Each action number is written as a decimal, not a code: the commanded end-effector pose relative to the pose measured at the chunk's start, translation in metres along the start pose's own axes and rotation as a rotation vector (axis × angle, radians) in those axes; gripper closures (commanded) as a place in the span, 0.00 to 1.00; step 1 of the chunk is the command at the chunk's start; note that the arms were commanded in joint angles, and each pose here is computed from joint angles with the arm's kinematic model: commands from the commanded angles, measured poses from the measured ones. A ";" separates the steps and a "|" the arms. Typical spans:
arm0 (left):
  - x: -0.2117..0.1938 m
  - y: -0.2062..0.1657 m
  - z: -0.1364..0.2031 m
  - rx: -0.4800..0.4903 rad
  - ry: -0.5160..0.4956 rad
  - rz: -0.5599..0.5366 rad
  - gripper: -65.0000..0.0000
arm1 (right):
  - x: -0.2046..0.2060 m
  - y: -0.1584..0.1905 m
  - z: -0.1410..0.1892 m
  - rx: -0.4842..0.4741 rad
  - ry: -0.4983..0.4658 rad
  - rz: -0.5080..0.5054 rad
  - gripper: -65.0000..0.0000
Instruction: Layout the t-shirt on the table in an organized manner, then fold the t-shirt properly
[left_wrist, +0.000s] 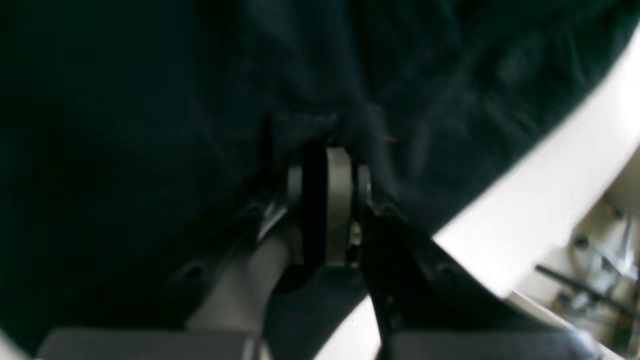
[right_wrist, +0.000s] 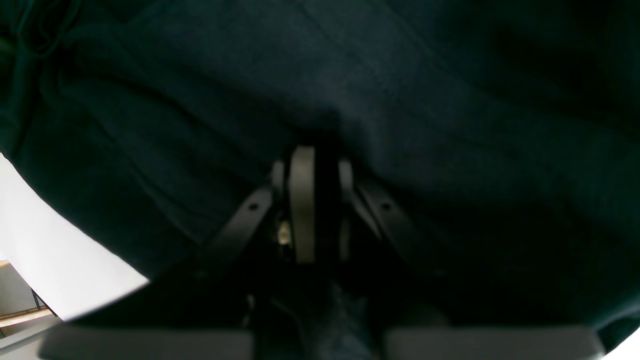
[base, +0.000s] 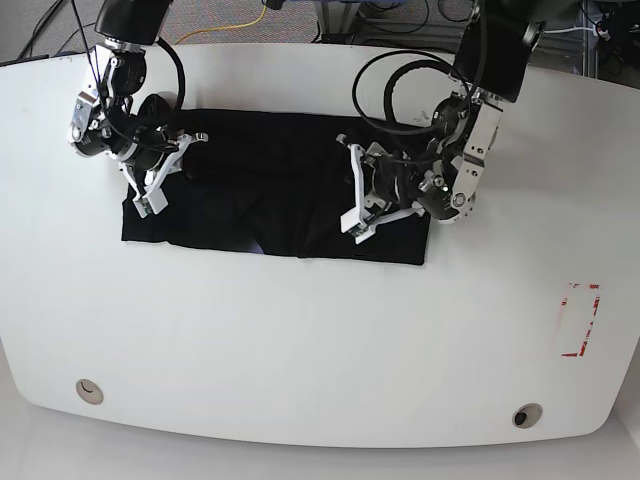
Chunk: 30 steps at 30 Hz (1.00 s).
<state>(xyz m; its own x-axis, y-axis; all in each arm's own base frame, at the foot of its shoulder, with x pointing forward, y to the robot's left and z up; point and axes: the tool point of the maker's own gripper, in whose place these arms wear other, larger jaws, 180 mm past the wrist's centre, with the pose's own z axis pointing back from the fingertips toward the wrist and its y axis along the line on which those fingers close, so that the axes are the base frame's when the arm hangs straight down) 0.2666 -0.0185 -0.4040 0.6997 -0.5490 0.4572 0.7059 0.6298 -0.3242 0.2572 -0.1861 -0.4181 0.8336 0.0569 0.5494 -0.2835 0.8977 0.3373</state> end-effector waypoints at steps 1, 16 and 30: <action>0.025 -0.014 0.007 -0.064 -0.083 -0.032 0.94 | 0.008 -0.003 0.004 -0.011 -0.012 0.019 0.90; 0.075 -0.055 0.049 -0.345 -0.336 -0.031 0.94 | 0.007 -0.003 0.004 -0.011 -0.009 0.018 0.90; 0.047 0.055 0.079 0.023 -0.276 0.090 0.94 | 0.007 -0.003 0.004 -0.011 -0.009 0.018 0.90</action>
<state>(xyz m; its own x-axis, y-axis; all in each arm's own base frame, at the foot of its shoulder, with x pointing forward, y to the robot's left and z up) 0.3184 0.0353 -0.3483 0.7268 -0.3419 0.5958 0.6275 0.6832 -0.3734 0.2571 -0.1862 -0.4182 0.8341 0.0574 0.5486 -0.2835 0.8978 0.3370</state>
